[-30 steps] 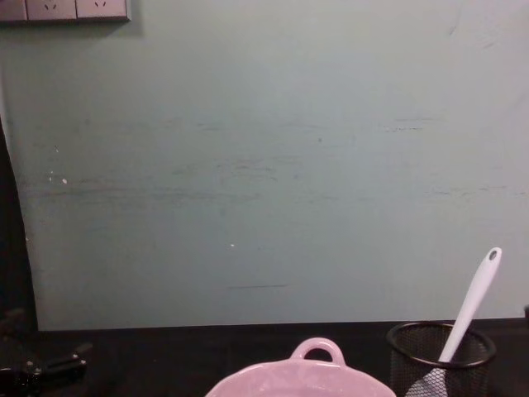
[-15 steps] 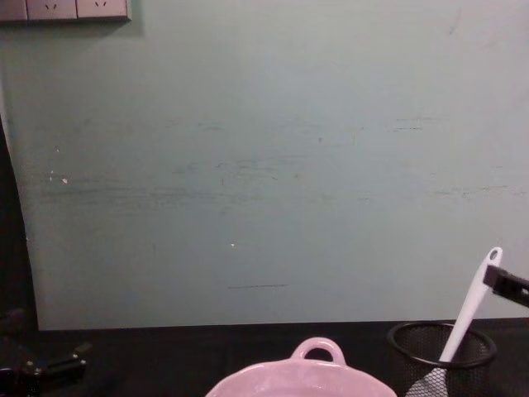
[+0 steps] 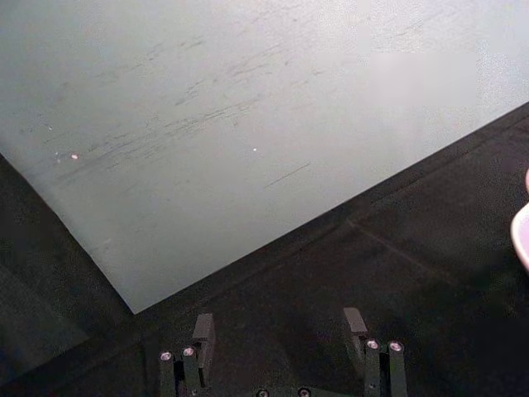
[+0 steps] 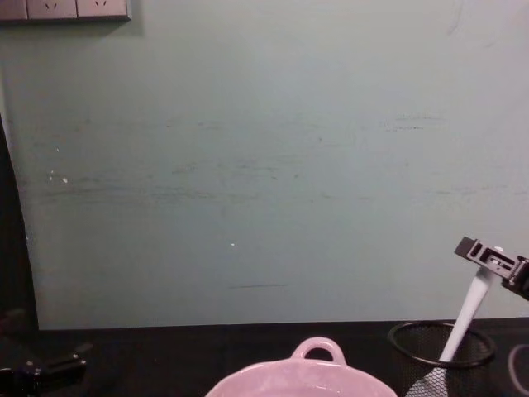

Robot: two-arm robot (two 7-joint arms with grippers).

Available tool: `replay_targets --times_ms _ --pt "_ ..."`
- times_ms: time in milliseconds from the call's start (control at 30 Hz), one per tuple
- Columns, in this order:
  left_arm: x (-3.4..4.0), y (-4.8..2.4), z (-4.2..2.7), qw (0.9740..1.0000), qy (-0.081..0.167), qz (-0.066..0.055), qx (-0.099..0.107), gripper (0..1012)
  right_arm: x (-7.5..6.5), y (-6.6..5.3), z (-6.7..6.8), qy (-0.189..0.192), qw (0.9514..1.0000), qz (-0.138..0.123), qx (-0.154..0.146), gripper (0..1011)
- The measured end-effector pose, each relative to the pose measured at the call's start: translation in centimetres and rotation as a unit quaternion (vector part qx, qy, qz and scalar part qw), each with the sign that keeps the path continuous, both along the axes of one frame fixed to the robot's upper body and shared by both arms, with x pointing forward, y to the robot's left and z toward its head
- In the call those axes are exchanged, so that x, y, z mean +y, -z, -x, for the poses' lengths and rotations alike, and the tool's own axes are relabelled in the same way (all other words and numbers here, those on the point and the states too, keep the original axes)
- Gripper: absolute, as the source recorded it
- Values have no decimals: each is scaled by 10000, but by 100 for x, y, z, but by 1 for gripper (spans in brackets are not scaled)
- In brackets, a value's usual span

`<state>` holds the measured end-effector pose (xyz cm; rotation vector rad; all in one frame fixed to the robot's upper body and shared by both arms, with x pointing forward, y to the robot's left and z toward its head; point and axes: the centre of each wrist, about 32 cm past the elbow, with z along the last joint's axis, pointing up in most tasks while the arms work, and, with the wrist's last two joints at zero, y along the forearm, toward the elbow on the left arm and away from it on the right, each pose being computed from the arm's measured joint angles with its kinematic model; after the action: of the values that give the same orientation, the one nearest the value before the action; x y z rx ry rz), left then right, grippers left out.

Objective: Use the one hand to pick up the spoon and stir the clear water in the bowl.

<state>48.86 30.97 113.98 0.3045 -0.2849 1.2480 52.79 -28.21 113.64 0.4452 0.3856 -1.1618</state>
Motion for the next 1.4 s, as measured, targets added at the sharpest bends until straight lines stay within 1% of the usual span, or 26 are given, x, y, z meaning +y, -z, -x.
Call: replay_targets --times_ms 100,233,300,467,633,733,767,800,833,867,933,1033,1200,1267,1333,1367,1400 --pt "0 0 0 10000 0 0 0 1011 24 -10 -40 -74 9998 -177 91 1003" --pt "0 0 0 10000 0 0 0 1011 38 -14 -69 -120 9993 -302 186 1003" --pt "0 0 0 10000 0 0 0 1011 46 -13 -77 -137 9990 -357 218 1003" --pt "0 0 0 10000 0 0 0 1011 64 -14 -89 -173 9987 -402 248 1002" --pt "0 0 0 10000 0 0 0 1011 88 -15 -99 -218 9983 -469 285 915" --pt "0 0 0 10000 0 0 0 1011 97 -32 -96 -237 9982 -474 267 837" --pt "0 0 0 10000 0 0 -1 1011 98 -36 -92 -242 9982 -478 265 792" --pt "0 0 0 10000 0 0 0 1011 97 -38 -90 -242 9982 -478 265 776" --pt "0 0 0 10000 0 0 0 1011 94 -41 -90 -237 9982 -479 266 721" --pt "0 0 0 10000 0 0 0 1011 93 -43 -90 -236 9982 -479 267 721" --pt "0 0 0 10000 0 0 0 1011 90 -45 -88 -234 9982 -481 268 624" --pt "0 0 0 10000 0 0 0 1011 81 -46 -83 -222 9982 -483 276 565" --pt "0 0 0 10000 0 0 0 1011 75 -52 -85 -211 9982 -485 277 380" --pt "0 0 0 10000 0 0 0 1011 73 -52 -86 -208 9982 -485 275 336" --pt "0 0 0 10000 0 0 0 1011 69 -49 -87 -203 9982 -483 279 256" --pt "0 0 0 10000 0 0 -1 1011 67 -49 -87 -203 9982 -482 279 243" --pt "0 0 0 10000 0 0 -1 1012 62 -49 -87 -202 9983 -476 280 198"
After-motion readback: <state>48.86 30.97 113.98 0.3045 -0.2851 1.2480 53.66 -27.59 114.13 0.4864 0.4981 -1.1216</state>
